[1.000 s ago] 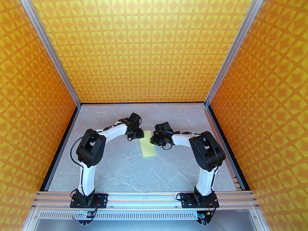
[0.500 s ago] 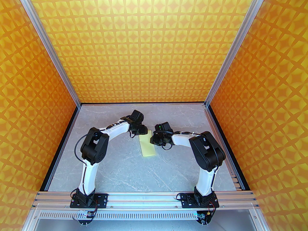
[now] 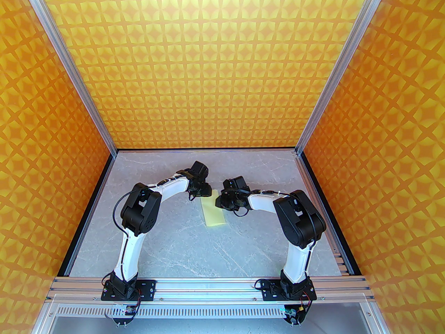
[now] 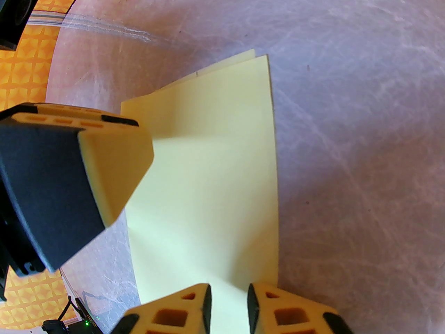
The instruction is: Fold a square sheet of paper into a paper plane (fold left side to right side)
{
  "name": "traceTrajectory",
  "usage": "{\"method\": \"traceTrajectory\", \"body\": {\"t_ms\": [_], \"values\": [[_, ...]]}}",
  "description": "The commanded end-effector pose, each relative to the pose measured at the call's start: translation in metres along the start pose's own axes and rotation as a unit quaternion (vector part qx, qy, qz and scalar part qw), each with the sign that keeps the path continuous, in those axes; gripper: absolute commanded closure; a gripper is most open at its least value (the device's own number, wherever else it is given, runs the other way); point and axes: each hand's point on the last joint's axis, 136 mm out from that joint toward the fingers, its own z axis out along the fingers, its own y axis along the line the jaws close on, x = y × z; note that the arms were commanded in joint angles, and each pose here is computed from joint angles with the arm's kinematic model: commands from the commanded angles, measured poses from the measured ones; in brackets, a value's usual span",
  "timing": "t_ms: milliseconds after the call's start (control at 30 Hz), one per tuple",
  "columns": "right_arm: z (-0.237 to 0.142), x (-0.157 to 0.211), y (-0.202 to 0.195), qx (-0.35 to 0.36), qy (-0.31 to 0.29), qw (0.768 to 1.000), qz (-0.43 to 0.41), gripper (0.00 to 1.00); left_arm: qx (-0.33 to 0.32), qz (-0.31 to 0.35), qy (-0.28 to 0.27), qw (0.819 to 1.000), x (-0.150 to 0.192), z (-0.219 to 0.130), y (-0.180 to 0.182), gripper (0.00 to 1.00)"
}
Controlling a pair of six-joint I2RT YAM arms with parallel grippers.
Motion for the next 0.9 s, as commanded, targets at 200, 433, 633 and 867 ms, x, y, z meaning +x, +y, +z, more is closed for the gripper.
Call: {"method": "traceTrajectory", "body": {"t_ms": [200,433,633,867], "values": [[-0.008,0.008,-0.011,0.036,0.011,0.999,0.007,0.71,-0.037,0.001,0.012,0.999,0.015,0.012,0.027,0.67],[-0.022,-0.001,0.008,0.012,-0.003,1.0,0.0,0.7,-0.041,-0.007,0.016,0.999,0.023,0.017,0.032,0.67],[-0.035,0.002,0.041,-0.022,-0.019,0.999,-0.024,0.73,-0.041,-0.011,0.015,0.999,0.023,0.018,0.033,0.67],[-0.021,0.036,0.085,-0.061,0.024,0.996,-0.056,0.75,-0.039,-0.014,0.014,0.999,0.023,0.018,0.032,0.67]]}}
